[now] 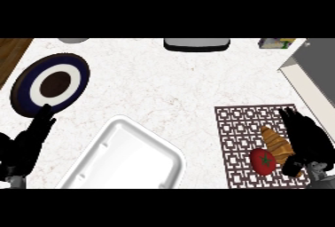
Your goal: Pick the croissant from the placemat and place it in the tiered shelf
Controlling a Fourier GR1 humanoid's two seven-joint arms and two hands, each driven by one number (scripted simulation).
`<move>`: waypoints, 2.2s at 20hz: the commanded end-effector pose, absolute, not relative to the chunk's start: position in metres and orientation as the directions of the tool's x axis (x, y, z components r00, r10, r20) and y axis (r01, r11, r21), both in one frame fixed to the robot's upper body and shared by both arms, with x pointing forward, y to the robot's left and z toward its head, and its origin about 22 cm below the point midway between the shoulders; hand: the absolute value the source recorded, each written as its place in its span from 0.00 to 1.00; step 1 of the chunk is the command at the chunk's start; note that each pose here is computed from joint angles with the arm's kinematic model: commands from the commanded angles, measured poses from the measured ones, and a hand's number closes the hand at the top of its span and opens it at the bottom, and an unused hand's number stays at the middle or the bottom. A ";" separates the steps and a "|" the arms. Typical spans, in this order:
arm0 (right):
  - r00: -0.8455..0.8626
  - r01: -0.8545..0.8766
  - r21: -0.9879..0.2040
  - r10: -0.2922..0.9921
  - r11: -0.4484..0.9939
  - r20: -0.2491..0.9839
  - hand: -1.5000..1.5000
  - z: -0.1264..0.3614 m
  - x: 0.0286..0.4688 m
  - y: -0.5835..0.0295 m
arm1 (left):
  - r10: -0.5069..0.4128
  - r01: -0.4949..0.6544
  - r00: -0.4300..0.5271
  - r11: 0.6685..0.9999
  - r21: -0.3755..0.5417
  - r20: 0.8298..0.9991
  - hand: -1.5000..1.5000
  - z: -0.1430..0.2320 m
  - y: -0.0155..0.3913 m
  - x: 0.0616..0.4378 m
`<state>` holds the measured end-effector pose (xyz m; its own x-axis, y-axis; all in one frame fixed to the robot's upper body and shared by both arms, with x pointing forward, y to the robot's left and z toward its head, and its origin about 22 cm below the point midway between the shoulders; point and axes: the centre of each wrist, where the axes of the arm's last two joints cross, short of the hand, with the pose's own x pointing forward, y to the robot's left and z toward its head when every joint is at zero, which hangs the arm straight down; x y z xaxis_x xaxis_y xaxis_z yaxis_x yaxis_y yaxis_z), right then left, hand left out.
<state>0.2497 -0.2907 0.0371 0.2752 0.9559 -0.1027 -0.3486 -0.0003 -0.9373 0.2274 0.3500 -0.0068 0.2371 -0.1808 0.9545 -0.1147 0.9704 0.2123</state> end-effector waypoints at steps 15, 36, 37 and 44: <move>0.213 -0.401 -0.916 0.972 -0.011 -0.105 1.00 -0.007 0.260 -0.309 | -0.182 -0.119 0.233 0.970 0.214 0.955 0.50 -0.001 0.357 0.236; 0.806 0.132 -0.970 0.548 0.203 0.224 1.00 0.108 0.347 -0.258 | -0.193 -0.082 0.238 0.972 0.218 0.952 0.50 0.010 0.343 0.241; 0.812 0.172 -0.965 0.527 0.198 0.252 1.00 0.113 0.351 -0.247 | -0.179 -0.086 0.224 0.976 0.202 0.958 0.50 0.005 0.345 0.232; 0.743 0.414 -0.873 0.458 0.260 0.489 1.00 0.189 0.347 -0.206 | -0.167 -0.108 0.243 0.974 0.198 0.955 0.50 0.001 0.334 0.236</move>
